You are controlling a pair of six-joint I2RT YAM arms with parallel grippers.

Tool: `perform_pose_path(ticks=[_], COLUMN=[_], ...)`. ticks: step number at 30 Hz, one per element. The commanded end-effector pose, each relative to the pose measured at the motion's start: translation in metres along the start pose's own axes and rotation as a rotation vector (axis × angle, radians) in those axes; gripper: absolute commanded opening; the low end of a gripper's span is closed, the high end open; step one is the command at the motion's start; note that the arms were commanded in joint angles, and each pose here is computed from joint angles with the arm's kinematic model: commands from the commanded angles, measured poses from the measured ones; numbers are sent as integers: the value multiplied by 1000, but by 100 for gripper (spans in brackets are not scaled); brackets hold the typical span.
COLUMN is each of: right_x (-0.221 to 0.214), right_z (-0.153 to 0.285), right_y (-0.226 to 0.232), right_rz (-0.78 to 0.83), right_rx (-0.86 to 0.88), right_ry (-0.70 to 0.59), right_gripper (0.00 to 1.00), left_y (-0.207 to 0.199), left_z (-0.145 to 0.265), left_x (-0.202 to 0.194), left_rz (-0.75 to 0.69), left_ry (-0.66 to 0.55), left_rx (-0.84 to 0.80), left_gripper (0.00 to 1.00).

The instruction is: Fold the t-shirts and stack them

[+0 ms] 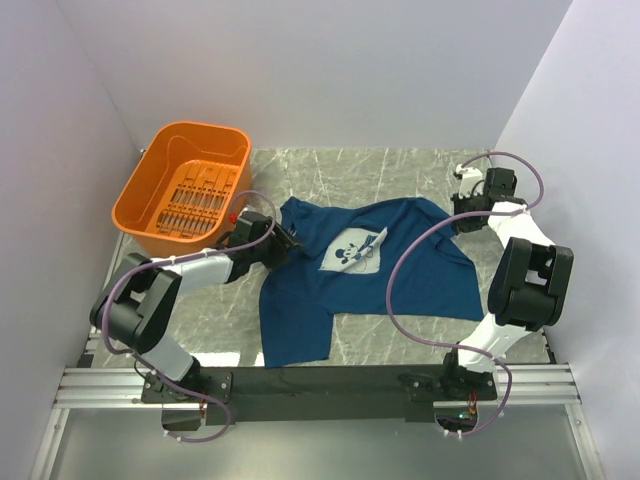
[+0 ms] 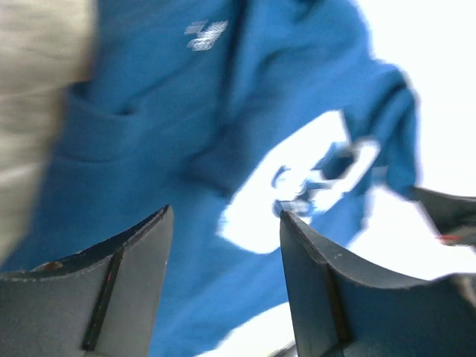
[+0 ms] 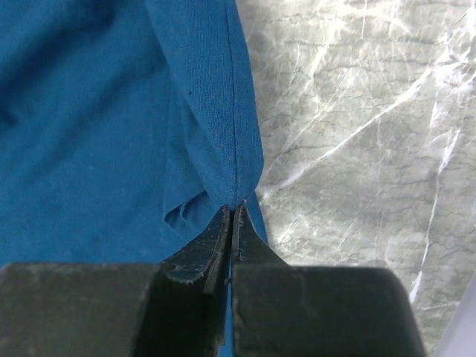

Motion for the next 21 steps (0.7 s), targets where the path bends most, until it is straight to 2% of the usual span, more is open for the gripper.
perform_pose_path(ticks=[1,5,10,15,21], right_x=[13,15,15,14,16], right_z=[9,8,10,10,8], right_y=[0,1,1,0,1], right_rz=[15,8,12,20,8], right_rx=[1,10,5,0,8], right_ry=[-60,-63,-65,-65,-66], right_gripper=[0,0,0,0,0], left_y=[-45,-53,-48,-35,-24], left_z=[13,8,-8,-3,-2], left_x=[20,21,16,14,-1], left_rz=[147,179,108,39,77], left_ry=[-93,-95,-59,-72,-15], left_rx=[-178,-182,-63,27,111], left_gripper=[64,61,60,61,60])
Point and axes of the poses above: each gripper's point midway between its finger pads, its own z axis back along the fingers, its own y axis along the line the jaws close on, x = y × z, the point moved 5 cm from there along z, back along the fingers, and after that the axes turned 13 degrees about -z, right-handed, at the moved point
